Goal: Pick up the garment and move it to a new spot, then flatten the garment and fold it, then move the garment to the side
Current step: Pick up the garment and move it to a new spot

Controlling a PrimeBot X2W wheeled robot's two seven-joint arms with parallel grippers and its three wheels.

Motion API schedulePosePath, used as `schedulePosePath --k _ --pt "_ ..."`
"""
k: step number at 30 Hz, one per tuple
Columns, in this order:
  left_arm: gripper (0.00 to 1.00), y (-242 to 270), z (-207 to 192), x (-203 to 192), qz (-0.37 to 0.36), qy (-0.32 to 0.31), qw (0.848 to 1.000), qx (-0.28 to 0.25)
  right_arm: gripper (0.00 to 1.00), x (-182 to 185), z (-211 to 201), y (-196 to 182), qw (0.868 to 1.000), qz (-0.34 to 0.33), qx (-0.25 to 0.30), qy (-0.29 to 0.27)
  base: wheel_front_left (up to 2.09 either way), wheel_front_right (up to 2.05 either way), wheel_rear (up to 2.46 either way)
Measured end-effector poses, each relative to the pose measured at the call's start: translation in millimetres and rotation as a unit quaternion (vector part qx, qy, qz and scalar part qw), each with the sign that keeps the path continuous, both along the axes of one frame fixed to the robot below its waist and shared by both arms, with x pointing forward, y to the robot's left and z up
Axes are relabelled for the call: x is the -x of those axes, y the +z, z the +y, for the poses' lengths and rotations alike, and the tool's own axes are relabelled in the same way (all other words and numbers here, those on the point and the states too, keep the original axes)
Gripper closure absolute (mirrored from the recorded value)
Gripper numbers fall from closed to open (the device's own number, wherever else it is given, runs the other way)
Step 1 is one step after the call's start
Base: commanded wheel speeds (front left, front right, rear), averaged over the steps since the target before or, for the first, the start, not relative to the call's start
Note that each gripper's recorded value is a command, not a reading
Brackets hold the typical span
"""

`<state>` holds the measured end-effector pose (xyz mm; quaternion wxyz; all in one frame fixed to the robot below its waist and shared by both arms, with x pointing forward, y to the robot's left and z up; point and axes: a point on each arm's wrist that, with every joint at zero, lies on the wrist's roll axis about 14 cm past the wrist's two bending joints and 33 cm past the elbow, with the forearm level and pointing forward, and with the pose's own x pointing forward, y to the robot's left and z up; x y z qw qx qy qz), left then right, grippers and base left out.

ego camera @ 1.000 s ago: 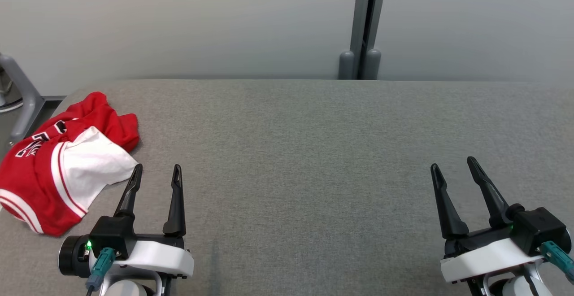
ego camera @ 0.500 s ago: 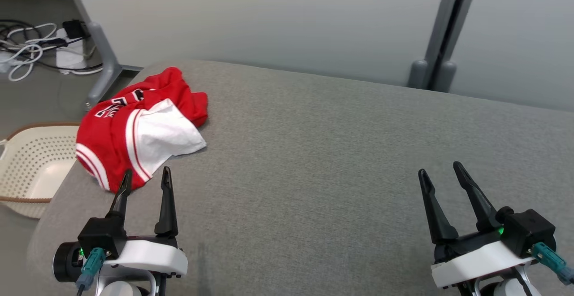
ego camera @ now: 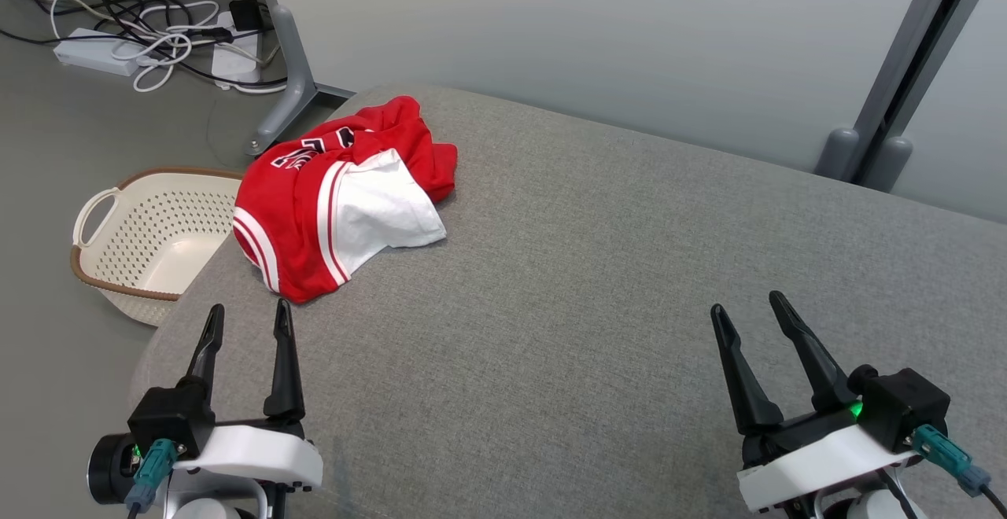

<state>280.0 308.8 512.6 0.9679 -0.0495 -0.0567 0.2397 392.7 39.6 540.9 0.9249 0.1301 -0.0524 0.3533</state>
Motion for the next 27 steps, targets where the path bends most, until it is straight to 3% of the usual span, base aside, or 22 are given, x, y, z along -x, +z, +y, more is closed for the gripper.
schedulePosePath --k 12,19,27 --pt "0.00 -2.8 6.9 -0.2 0.008 0.006 1.000 0.029 0.00 7.0 3.8 -1.3 1.000 0.007 -0.005 0.008 0.00 0.00 0.00" --pt "0.00 13.1 28.4 -29.9 0.057 -0.015 0.997 0.042 0.00 0.5 -5.3 -2.8 1.000 0.008 -0.008 -0.005 0.00 0.00 0.00" --pt "0.00 24.4 52.0 -86.5 0.155 -0.065 0.985 0.047 0.00 -13.9 -21.2 10.7 0.998 0.012 -0.056 -0.027 0.00 0.00 0.00"
